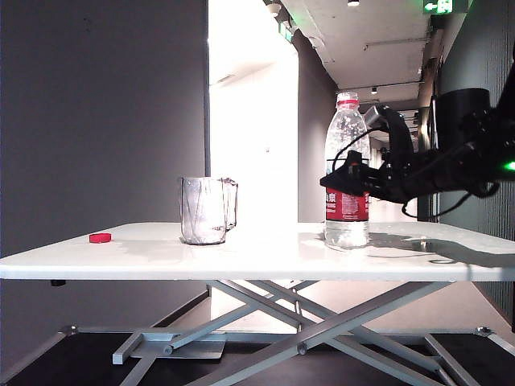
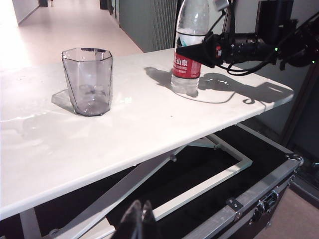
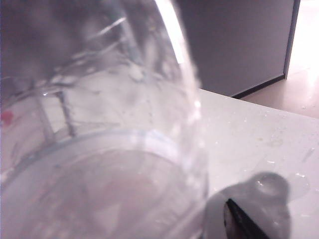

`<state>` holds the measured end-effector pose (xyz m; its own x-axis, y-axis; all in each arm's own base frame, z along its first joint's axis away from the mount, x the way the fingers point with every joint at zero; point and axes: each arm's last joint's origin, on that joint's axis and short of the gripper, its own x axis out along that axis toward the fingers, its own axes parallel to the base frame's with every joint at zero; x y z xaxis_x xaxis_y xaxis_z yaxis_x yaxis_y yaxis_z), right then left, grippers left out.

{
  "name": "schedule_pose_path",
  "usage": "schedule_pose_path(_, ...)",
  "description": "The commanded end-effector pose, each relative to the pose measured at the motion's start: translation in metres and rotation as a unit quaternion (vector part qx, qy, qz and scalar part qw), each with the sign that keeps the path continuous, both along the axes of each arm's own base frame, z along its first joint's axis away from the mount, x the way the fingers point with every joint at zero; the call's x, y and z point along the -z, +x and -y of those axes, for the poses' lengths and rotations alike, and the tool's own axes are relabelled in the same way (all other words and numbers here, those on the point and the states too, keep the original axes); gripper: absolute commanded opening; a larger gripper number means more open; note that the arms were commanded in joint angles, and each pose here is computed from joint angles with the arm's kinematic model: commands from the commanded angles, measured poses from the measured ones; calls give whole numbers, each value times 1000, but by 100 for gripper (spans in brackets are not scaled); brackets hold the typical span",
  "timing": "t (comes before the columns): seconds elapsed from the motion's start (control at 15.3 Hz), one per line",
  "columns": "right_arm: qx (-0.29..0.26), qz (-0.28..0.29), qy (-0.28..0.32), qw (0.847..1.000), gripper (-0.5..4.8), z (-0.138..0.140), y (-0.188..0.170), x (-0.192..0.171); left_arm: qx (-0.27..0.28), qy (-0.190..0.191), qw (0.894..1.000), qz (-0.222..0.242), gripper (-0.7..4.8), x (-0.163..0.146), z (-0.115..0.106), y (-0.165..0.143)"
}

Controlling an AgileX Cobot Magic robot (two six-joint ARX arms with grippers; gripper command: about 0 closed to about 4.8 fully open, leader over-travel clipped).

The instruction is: Pick up the mineral water bottle on the table and pour water into the mug until it's half full.

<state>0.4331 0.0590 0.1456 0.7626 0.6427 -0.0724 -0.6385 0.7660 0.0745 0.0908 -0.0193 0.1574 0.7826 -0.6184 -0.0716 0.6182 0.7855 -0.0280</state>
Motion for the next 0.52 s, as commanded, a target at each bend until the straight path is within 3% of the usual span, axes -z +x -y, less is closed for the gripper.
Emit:
schedule_pose_path(0.07,4,-7,-2,1000,479,0,0,-1,3,1,1000,3,-5,-1,0,0)
schedule_pose_path(0.52,-3,7,0,1000,479,0,0,-4,3,1,1000,-6,-5,1,0,0)
